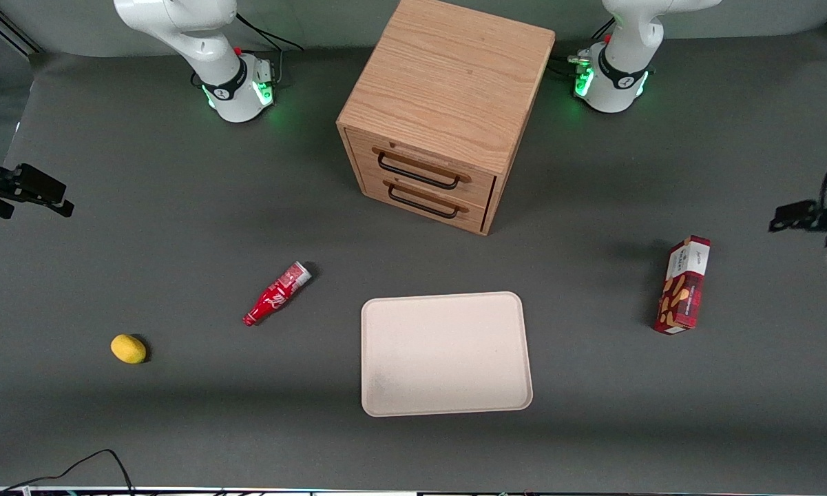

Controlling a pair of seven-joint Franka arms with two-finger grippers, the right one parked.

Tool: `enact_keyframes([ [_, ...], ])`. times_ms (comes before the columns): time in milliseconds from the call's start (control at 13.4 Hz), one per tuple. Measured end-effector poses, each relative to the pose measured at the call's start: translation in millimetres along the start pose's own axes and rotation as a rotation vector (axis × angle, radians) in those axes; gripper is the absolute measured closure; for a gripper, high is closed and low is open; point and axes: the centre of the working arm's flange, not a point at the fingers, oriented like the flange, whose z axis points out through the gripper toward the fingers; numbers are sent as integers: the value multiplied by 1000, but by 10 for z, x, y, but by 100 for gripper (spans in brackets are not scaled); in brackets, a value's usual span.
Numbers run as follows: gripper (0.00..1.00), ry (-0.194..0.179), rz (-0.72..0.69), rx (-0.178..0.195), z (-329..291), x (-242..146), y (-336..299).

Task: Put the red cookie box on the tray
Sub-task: 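Move the left gripper down over the red plaid cookie box, then close the left gripper on the cookie box and lift it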

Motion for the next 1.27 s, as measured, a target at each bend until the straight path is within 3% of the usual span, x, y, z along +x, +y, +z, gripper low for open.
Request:
enact_keyframes([
  [299,0,5,43,-66,1022,353,-82],
  [598,0,41,43,-58,1692,399,-35],
  [897,0,70,36,-87,1967,403,155],
  [1121,0,99,39,-68,2041,420,202],
  [1271,18,105,37,-62,2110,414,209],
])
